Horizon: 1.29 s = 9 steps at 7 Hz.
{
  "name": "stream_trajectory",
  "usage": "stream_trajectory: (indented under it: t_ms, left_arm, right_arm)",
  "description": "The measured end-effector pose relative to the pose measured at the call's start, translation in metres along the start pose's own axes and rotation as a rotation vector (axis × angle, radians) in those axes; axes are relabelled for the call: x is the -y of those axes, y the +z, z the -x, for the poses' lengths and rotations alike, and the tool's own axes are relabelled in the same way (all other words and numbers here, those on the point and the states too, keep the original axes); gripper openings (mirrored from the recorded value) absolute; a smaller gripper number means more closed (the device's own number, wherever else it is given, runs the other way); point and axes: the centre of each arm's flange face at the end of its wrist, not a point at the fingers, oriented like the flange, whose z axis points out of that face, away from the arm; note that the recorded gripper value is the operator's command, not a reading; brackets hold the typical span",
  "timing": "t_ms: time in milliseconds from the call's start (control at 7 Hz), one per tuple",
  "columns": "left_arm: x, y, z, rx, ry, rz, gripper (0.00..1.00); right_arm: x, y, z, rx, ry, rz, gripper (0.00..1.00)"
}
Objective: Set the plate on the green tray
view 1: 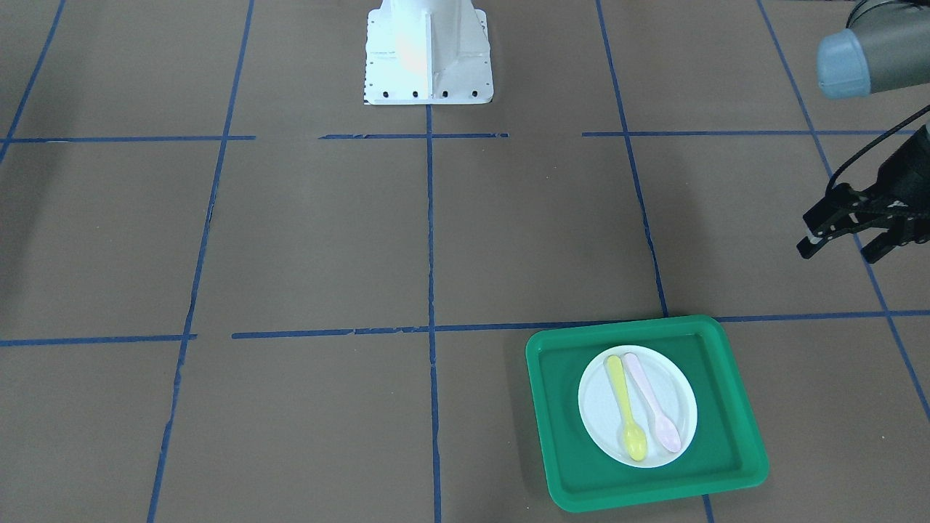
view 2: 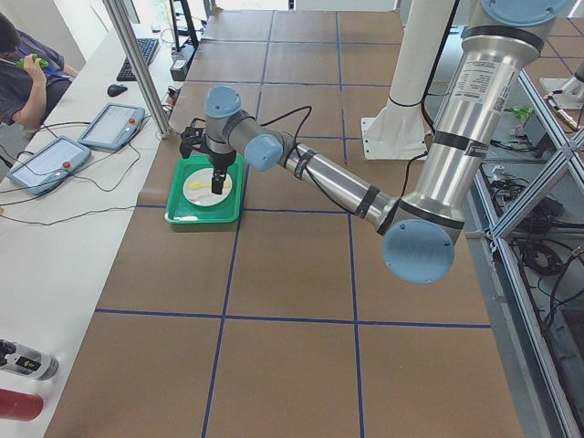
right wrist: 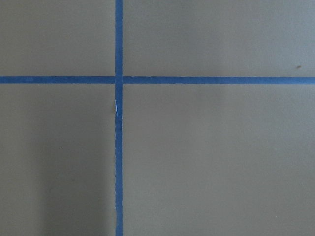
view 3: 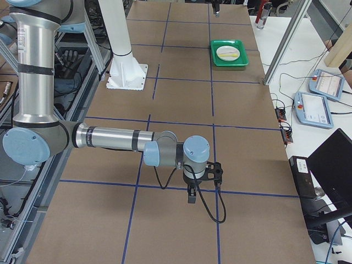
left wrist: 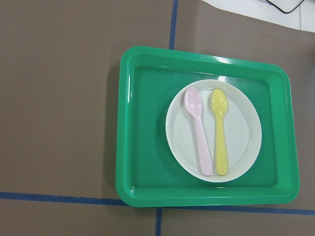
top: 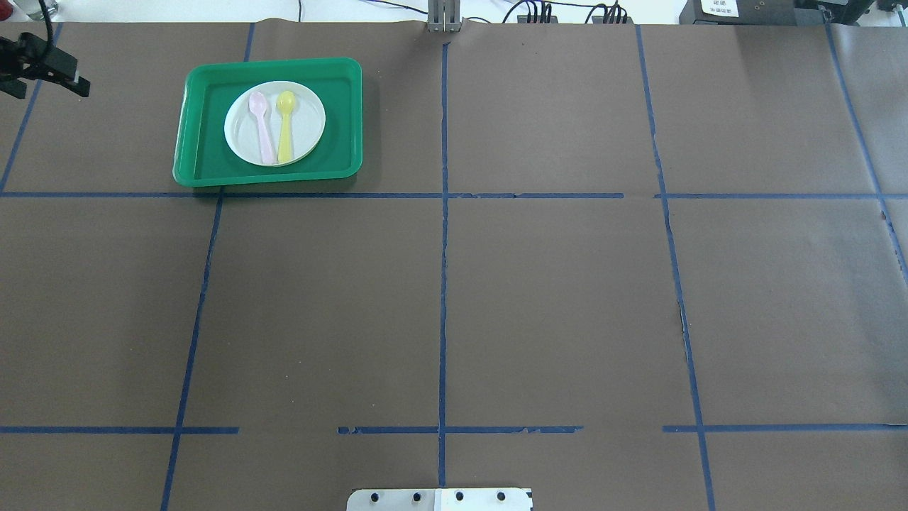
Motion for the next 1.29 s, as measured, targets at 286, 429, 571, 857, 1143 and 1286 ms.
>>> stream_trajectory:
  t_ms: [286, 429, 571, 857, 1143, 1286]
  left_arm:
    - [-0.029, 0.000, 0.068, 0.045, 0.217, 0.049, 1.00]
    - [-0.043, -0.003, 0.111, 0.064, 0.267, 0.063, 1.00]
    - [-0.058, -0.006, 0.151, 0.081, 0.275, 0.081, 1.00]
    - [-0.113, 0.001, 0.217, 0.078, 0.188, 0.139, 1.00]
    - [-0.175, 0.002, 0.269, 0.058, 0.054, 0.181, 1.00]
    - [-0.195, 0.001, 0.283, 0.057, 0.005, 0.197, 1.00]
  right_arm:
    - [0.000, 0.000, 0.000, 0.000, 0.000, 0.000, 1.00]
    - [0.000, 0.000, 0.000, 0.000, 0.001, 0.001, 1.00]
    - [0.000, 0.000, 0.000, 0.000, 0.000, 0.000, 1.00]
    - [0.000, 0.000, 0.000, -0.001, 0.000, 0.001, 1.00]
    - [0.000, 0.000, 0.000, 0.000, 0.000, 0.001, 1.00]
    - [0.000, 0.000, 0.000, 0.000, 0.000, 0.001, 1.00]
